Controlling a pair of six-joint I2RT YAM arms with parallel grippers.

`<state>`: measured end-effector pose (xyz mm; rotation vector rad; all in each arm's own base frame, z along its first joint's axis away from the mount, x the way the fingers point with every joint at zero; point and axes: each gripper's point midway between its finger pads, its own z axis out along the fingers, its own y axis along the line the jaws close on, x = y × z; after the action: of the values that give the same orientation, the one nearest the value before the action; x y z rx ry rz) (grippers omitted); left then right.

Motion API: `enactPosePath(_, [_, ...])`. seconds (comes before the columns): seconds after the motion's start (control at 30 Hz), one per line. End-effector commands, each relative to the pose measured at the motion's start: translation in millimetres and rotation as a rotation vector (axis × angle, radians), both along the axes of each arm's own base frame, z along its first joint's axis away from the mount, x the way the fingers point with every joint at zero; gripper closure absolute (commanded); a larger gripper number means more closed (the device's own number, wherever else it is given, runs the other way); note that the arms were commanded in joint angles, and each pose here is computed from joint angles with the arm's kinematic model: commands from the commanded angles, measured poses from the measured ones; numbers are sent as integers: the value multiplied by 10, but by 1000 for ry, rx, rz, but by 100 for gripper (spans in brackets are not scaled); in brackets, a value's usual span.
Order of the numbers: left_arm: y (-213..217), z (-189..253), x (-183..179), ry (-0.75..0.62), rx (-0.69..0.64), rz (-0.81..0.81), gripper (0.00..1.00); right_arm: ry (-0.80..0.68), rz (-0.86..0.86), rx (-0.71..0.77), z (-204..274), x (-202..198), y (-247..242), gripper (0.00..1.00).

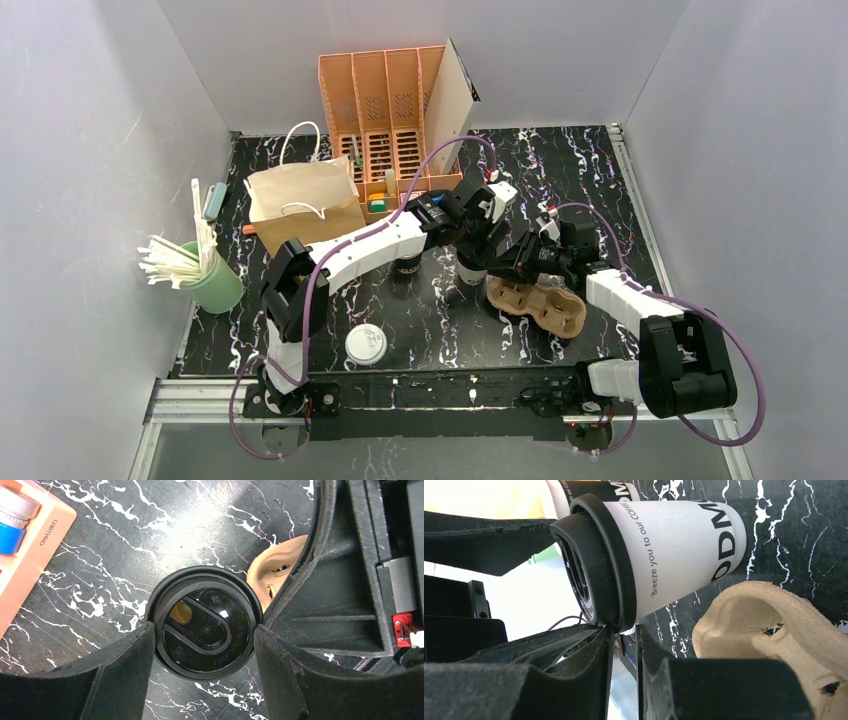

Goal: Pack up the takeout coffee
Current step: Close the cup lid on the coffee cup.

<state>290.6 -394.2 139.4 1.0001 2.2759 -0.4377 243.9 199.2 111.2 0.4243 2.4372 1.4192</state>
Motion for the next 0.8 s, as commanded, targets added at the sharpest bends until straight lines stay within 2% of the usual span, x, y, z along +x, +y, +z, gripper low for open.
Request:
enactPosePath(0.0, [401, -416, -256, 99, 189, -1, 50, 178, -84, -244, -808, -266, -300, 72])
enactPosePath(0.2, [398, -464, -273, 108, 186, -1, 50, 183, -73, -242, -844, -287, -291, 72])
enactPosePath(0.47, [361, -353, -232, 81, 164, -15, 52, -45, -9, -269, -160, 8, -291, 58])
enactPosePath(0.6, [267, -249, -208, 74, 127, -35, 52, -79, -17, -276, 47, 85, -377, 48])
enactPosePath(0.77, [197, -128, -168, 66, 111, -42, 48, -141, -75, -260, 224, 215, -524, 49])
